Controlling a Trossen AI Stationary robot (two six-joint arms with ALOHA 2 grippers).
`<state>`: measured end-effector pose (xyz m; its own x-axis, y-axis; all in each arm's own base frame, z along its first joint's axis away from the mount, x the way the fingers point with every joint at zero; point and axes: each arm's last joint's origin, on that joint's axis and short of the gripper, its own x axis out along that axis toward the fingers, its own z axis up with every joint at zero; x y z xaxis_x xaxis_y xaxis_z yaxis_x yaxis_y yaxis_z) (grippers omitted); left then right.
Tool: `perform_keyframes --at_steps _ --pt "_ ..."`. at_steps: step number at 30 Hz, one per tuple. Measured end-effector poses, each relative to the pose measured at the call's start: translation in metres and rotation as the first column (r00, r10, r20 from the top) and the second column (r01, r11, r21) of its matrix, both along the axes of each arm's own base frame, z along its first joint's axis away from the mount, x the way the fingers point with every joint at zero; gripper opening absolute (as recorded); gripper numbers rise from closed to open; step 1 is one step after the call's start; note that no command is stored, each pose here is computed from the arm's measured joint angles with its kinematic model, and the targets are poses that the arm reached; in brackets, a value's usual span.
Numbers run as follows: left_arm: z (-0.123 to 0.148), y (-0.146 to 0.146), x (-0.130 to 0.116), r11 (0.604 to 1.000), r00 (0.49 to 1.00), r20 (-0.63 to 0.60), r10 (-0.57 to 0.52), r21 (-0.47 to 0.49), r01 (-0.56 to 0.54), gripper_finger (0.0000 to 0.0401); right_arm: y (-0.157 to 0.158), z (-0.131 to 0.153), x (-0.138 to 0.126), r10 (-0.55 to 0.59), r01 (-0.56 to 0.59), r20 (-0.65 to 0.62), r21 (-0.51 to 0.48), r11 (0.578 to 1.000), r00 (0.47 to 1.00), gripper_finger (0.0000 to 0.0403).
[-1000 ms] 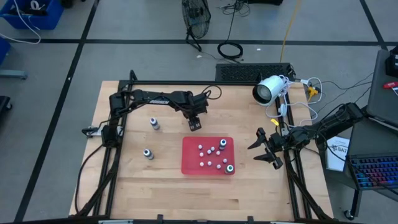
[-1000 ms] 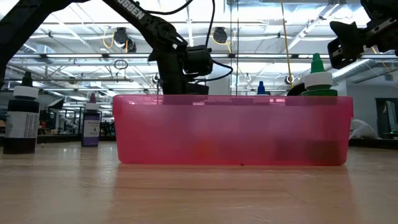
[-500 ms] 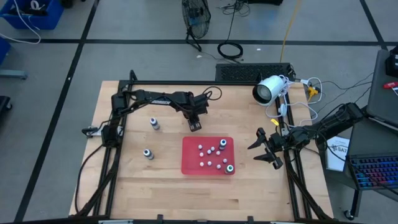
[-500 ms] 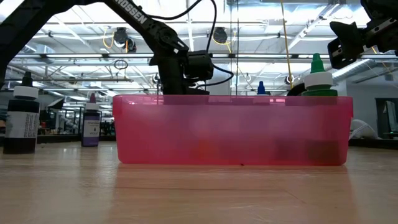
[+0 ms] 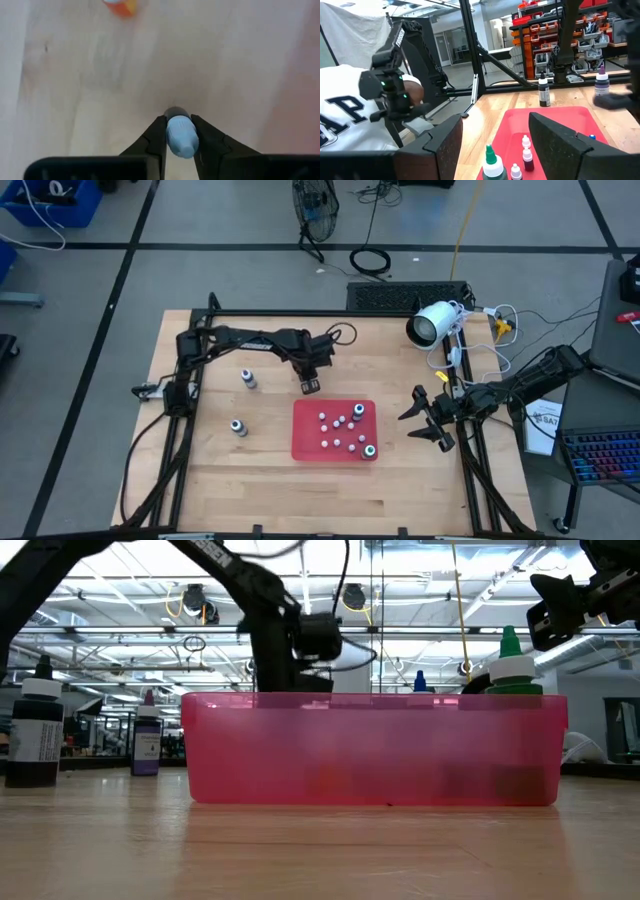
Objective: Pick & Place food coloring
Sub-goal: Put the small black food coloring bottle into the pink bin
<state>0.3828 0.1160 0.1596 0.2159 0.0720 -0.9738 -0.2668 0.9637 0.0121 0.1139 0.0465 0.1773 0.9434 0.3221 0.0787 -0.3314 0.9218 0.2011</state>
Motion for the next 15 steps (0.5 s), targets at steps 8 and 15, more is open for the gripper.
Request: perform_keyframes --at_steps 8,15 --pt "0.060 -0.050 -0.014 0.995 0.995 0.051 -0.083 0.054 0.080 0.0067 0.000 0.000 0.000 0.000 0.000 0.000 0.000 1.000 1.000 0.0219" --pt "0.089 -0.120 -0.026 0.984 0.981 0.080 -0.175 0.029 0.173 0.0067 0.000 0.000 0.000 0.000 0.000 0.000 0.000 1.000 1.000 0.0216"
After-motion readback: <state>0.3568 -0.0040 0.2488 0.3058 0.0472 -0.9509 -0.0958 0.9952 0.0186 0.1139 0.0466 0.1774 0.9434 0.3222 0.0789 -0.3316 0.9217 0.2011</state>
